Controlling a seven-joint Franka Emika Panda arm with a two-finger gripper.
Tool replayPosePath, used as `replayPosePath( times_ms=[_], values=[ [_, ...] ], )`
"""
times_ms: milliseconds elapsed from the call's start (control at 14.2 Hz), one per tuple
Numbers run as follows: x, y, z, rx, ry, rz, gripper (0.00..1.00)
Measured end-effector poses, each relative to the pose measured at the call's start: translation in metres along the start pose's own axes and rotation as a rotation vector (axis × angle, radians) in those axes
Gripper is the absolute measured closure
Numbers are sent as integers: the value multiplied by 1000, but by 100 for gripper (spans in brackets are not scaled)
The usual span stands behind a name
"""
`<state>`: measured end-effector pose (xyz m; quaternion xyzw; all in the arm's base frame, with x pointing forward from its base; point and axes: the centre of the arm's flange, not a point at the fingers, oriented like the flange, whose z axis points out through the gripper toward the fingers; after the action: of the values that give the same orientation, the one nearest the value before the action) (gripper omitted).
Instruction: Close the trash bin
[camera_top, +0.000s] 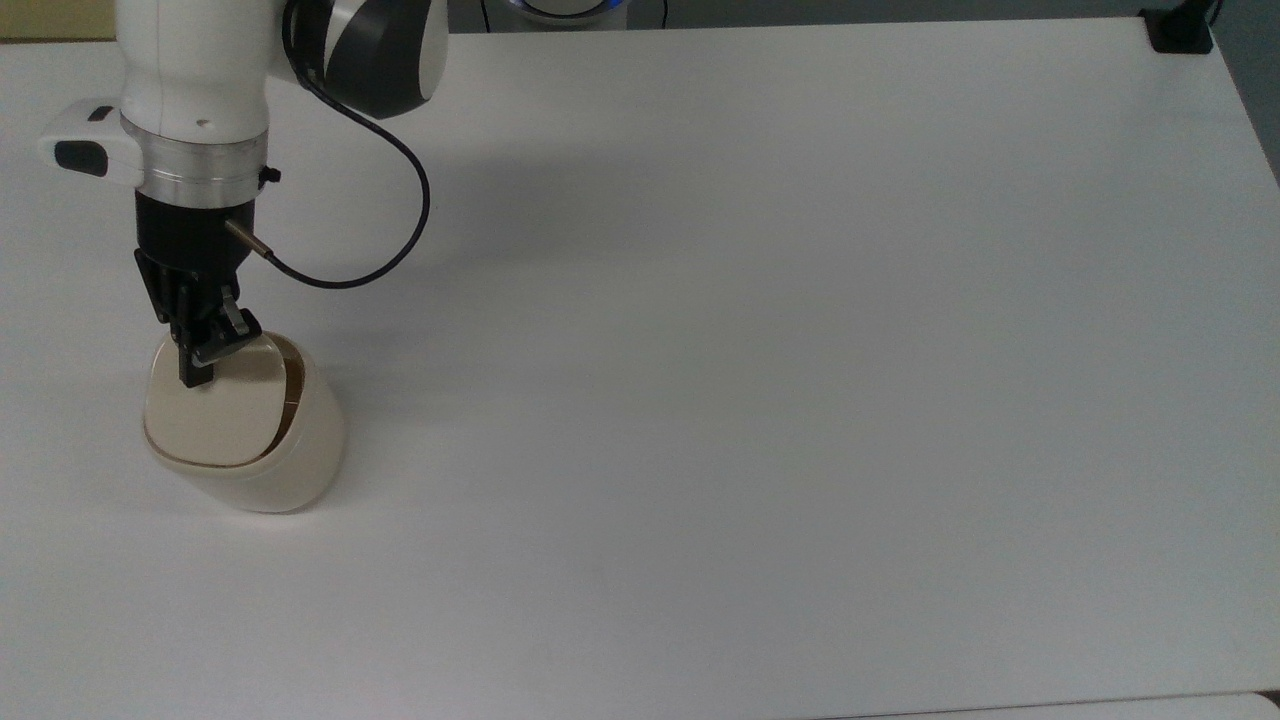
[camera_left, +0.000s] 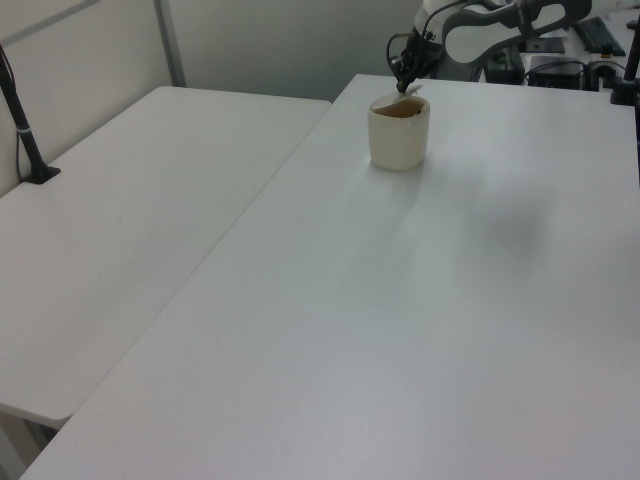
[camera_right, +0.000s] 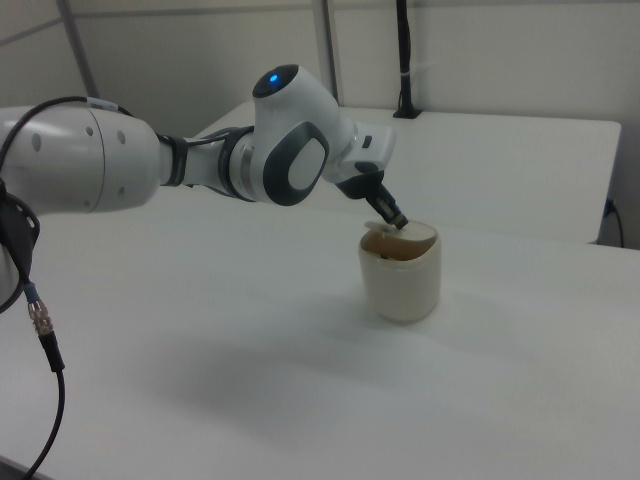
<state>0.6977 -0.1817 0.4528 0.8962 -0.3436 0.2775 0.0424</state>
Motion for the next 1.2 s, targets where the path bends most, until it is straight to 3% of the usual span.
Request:
replayPosePath(
  times_ms=[422,984,1195],
  values=[
    [-27,-10,15,-37,-35,-91,99],
    [-28,-10,6,-66,-52,-118,98],
    [-23,-11,-39,-80,-106,-95,66]
  ],
)
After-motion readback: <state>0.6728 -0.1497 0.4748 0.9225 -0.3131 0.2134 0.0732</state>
